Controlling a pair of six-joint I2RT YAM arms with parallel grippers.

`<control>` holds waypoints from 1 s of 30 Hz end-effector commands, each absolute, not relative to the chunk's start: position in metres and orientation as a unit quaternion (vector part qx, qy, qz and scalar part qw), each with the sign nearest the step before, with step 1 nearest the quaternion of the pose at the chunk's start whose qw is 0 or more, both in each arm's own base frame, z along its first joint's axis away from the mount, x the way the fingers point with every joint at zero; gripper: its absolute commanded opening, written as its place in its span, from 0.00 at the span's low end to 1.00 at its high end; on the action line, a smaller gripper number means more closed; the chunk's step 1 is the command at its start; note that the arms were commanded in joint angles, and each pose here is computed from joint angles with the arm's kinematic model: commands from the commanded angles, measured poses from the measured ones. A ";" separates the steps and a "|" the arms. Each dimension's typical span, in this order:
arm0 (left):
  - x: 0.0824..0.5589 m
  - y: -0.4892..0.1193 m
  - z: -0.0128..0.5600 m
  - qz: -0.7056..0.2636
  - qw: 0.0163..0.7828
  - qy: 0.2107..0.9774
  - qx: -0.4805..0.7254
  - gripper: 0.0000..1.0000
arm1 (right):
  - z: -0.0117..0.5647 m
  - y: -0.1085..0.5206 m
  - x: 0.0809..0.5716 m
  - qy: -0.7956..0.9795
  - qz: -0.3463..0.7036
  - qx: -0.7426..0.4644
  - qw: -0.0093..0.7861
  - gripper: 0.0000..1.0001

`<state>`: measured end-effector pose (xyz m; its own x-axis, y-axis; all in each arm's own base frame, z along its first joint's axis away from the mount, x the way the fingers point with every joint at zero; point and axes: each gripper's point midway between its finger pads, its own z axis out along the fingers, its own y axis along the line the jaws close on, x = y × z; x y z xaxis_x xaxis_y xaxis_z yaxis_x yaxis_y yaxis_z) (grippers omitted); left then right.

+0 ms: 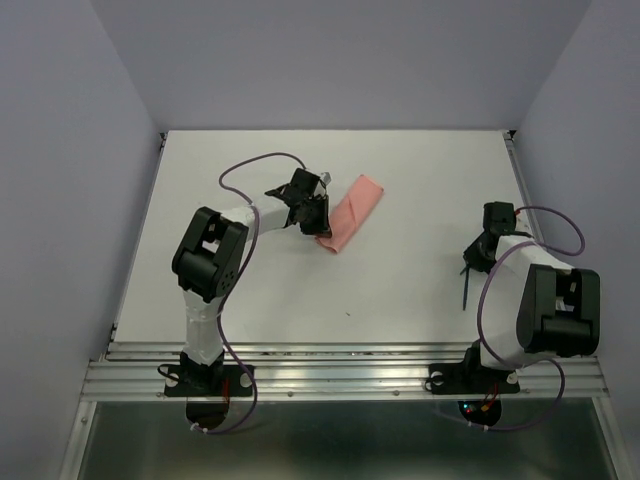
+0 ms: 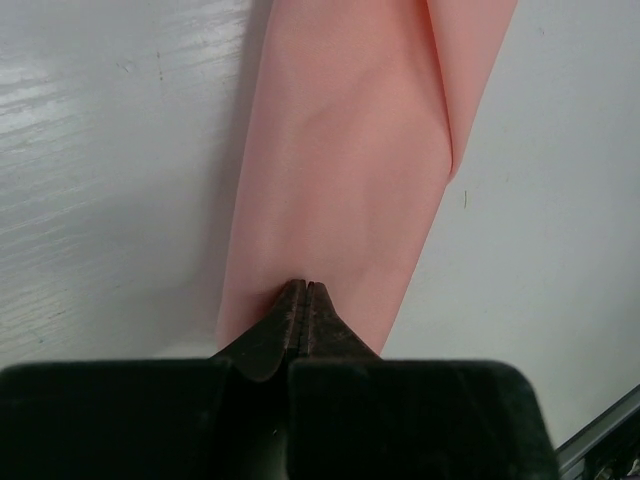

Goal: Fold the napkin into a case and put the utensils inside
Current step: Move the smaller rectangle folded napkin to the center of the board, then pick up the spoon from the center of the board, then move the spoon to the center of the board.

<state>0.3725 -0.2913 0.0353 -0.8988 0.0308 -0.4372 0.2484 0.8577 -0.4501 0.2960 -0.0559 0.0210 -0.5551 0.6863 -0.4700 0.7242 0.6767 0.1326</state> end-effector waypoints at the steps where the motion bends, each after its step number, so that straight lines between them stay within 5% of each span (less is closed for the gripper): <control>1: 0.384 -0.291 0.073 -0.255 0.250 0.930 0.087 0.00 | 0.020 -0.055 0.289 0.881 -0.036 0.401 0.248 0.08; 5: 0.386 -0.291 0.091 -0.257 0.263 0.926 0.090 0.00 | 0.036 -0.059 0.290 0.872 -0.039 0.402 0.275 0.01; 17: 0.404 -0.294 0.152 -0.272 0.307 0.906 0.104 0.04 | 0.098 -0.044 0.323 0.879 0.027 0.334 0.339 0.01; 27: 0.423 -0.233 0.196 -0.258 0.358 0.896 0.041 0.05 | 0.119 0.091 0.319 0.928 0.125 0.132 0.326 0.01; 30: 0.422 -0.214 0.202 -0.242 0.372 0.896 0.026 0.06 | 0.137 0.156 0.290 0.919 0.261 0.005 0.297 0.01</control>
<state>0.4245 -0.2363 0.1649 -0.7815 -0.0998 -0.6158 0.2318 0.8700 -0.4352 0.3161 0.1008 0.1092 -0.7718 0.3147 -0.5525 0.1409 0.9320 0.3341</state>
